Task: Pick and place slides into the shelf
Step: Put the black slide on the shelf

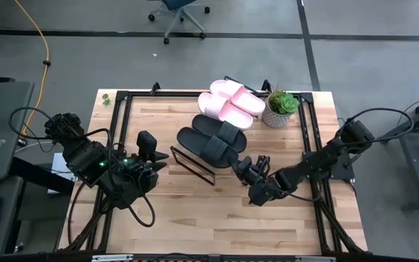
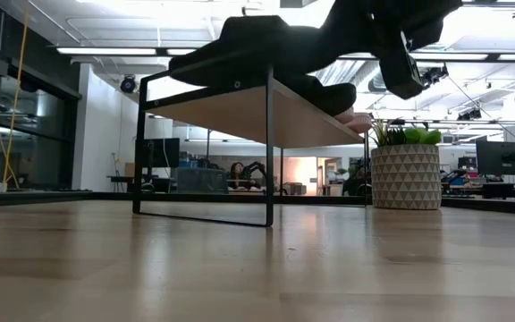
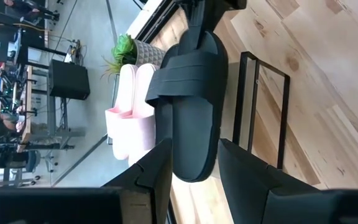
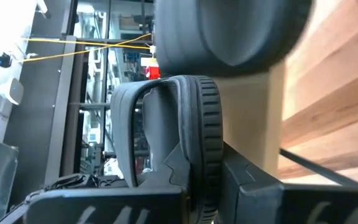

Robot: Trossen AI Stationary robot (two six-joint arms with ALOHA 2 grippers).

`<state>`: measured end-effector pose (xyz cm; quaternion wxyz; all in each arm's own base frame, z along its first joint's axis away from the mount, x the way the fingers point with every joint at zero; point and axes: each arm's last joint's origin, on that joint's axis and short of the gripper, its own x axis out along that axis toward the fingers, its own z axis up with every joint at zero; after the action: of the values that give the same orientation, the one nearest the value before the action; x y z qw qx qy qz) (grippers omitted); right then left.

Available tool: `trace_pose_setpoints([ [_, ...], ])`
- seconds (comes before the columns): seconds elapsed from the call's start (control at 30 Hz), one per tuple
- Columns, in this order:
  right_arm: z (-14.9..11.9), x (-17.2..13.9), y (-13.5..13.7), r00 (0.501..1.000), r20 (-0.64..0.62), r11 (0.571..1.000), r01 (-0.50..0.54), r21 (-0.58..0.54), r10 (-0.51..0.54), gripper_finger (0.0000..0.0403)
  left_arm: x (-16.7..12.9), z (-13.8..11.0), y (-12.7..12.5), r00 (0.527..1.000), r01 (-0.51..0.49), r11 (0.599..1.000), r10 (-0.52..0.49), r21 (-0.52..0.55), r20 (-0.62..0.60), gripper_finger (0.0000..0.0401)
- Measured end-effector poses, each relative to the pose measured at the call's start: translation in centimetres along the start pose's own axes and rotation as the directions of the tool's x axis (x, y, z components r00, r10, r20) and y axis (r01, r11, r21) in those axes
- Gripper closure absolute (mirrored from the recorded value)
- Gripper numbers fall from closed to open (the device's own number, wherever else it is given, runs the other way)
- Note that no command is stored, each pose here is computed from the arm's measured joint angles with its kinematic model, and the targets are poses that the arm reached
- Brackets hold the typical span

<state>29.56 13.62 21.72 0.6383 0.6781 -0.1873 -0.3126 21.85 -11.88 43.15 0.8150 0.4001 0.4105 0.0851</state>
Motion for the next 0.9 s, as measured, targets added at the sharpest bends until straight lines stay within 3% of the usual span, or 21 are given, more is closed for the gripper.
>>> trace_pose_setpoints([
  [0.3, -0.6, 0.4, -1.4, 1.000, -0.008, 0.999, 0.019, 0.040, -0.018, 0.0389, 0.0, -0.2, 0.0, 1.000, 0.008, 1.000, -0.008, -0.007, -0.013, 0.0284],
  [0.9, -0.3, 1.0, -1.5, 0.999, -0.012, 0.999, 0.044, -0.011, -0.044, 0.0389, 0.0, -0.2, -0.1, 1.000, 0.019, 1.000, -0.019, -0.007, -0.017, 0.0284],
])
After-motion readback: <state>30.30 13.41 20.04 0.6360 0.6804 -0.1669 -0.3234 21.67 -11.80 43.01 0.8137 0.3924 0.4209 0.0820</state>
